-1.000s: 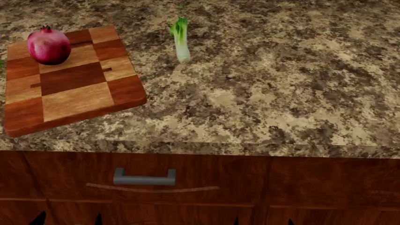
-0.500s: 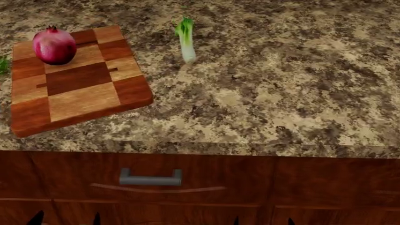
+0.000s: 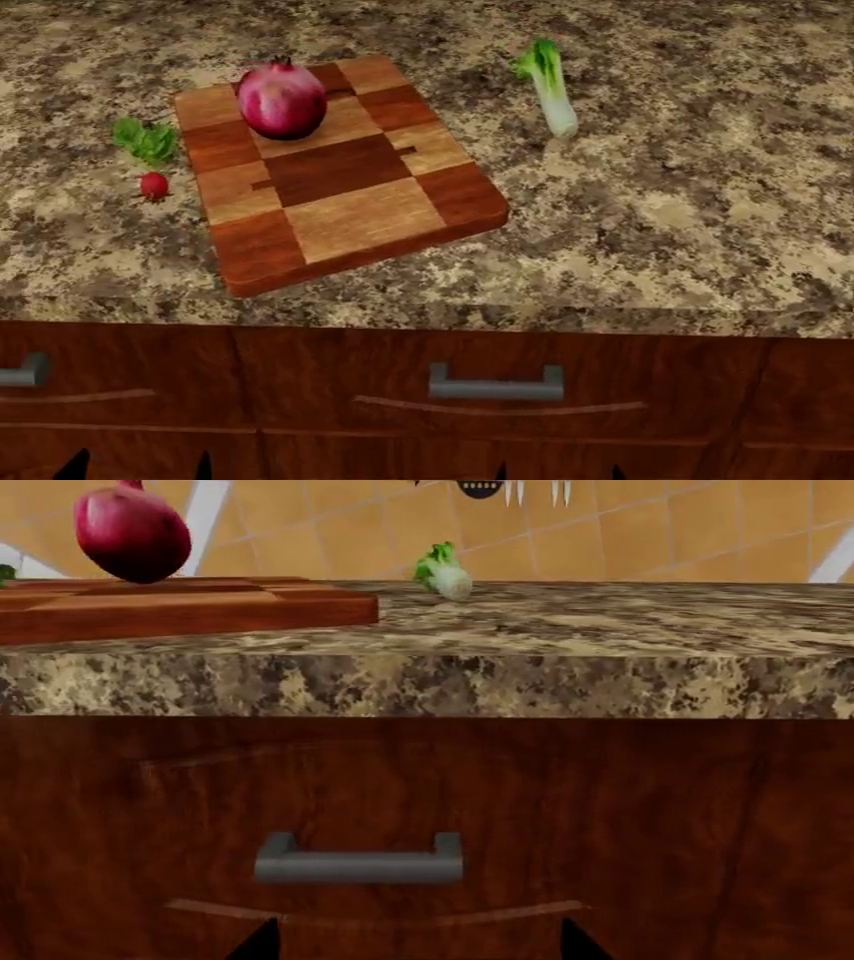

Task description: Clear the non-vegetable object off the cutting board and place the vegetables onto it.

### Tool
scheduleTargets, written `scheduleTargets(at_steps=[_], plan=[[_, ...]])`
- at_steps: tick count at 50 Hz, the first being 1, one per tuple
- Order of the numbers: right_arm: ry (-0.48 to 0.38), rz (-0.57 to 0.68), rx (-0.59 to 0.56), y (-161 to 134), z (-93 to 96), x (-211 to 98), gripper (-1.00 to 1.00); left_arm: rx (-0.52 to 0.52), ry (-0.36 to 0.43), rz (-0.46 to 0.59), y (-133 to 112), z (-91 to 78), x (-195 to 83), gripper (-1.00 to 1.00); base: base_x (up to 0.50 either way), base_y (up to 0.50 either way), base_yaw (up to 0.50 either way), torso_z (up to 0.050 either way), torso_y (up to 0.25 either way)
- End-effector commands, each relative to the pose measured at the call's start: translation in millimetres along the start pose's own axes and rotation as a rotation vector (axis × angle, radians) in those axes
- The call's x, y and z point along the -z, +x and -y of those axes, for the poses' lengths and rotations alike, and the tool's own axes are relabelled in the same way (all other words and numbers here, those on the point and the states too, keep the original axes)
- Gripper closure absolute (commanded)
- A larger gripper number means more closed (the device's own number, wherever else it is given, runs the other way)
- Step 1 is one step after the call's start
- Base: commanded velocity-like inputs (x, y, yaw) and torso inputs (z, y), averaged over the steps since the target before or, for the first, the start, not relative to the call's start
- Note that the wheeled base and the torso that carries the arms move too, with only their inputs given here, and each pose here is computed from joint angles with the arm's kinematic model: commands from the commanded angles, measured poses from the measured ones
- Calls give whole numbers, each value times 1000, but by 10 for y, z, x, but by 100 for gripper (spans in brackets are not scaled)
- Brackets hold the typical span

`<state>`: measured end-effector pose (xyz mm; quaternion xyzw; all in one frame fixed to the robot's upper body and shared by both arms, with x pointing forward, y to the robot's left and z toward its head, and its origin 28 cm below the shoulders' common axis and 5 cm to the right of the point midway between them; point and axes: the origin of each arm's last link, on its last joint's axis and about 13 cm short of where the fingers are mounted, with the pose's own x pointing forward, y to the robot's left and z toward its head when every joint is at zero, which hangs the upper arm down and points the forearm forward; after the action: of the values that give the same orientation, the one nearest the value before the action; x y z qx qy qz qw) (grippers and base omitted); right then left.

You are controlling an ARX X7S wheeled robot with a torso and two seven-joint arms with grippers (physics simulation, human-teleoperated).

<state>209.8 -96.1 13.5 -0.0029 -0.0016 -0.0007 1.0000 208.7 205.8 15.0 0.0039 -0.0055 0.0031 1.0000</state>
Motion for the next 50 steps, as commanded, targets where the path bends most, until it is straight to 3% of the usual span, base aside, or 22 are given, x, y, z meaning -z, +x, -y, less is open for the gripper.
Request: scheduleTargets(at_steps=[1,13,29,31,32,42,50], plan=[[0,-1,0,0,-1,1,-100,2,-3,3,-3,-1,-3,-100,0,500,0,0,0],[-14,1,-2,-2,-6,-9,-100,2,-5,5,-6,-1,-6,-100,0,500,0,0,0],[-23,-7,22,-22,7,-40,-100,10,-2,15,-29,-10,-73,-100,0,0,0,0,0],[-24,-12,29,-27,23,-75,-100,12,8,8,-35,-14,-97,-100,0,0,0,0,0],[-64,-37,41,-21,29,-85,-100,11,40,1,-32,-13,-106,-100,0,0,0,0,0],[-154,-49,65,24,178,-650,-100,12,64,19,109,-106,-567,-100,0,0,0,0,0],[-224,-85,69,-7,341,-1063,-100,12,89,20,79,-148,-967,-100,0,0,0,0,0]])
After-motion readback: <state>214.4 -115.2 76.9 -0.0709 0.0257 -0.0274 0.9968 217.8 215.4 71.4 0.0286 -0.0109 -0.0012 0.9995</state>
